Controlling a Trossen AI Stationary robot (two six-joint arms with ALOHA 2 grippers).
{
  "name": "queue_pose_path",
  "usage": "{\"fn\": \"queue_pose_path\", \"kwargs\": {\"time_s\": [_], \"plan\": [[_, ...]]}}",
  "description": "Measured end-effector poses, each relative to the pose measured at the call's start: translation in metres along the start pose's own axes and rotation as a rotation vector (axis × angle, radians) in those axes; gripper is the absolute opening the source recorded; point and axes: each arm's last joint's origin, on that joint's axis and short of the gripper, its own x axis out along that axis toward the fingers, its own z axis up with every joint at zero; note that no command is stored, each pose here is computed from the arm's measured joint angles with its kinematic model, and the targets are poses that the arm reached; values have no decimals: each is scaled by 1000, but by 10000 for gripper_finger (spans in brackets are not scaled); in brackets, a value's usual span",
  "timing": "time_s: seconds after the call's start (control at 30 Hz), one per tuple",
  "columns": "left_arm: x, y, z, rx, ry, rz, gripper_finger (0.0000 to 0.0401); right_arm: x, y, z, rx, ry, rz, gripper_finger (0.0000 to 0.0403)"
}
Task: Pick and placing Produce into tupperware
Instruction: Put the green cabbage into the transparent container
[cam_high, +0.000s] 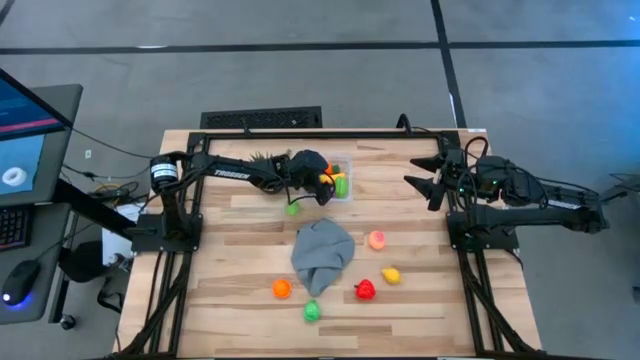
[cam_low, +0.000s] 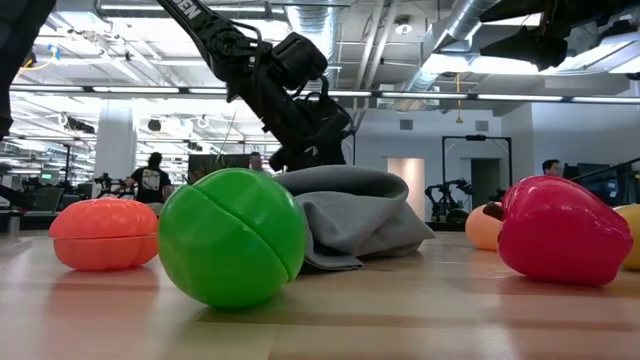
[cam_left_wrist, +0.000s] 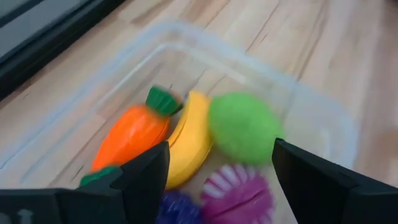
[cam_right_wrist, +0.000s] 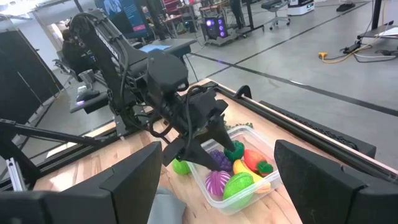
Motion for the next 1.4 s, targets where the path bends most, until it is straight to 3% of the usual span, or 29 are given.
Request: {"fn": "queue_pose_path", "kwargs": {"time_s": [0.4,0.87,1.23,1.4], "plan": [[-8,-10,31,9,-30,-143,275,0,0,0,0,0,0,333],[-31,-19,50,57,249,-296,275,0,-1,-3,-12,28,-8,333],[-48,-42,51,101,366,-319,274,0,-2,-5,-20,54,-15,333],[-58,-51,44,155,466,-281,274,0,-2,-5,-19,53,-16,333]]}}
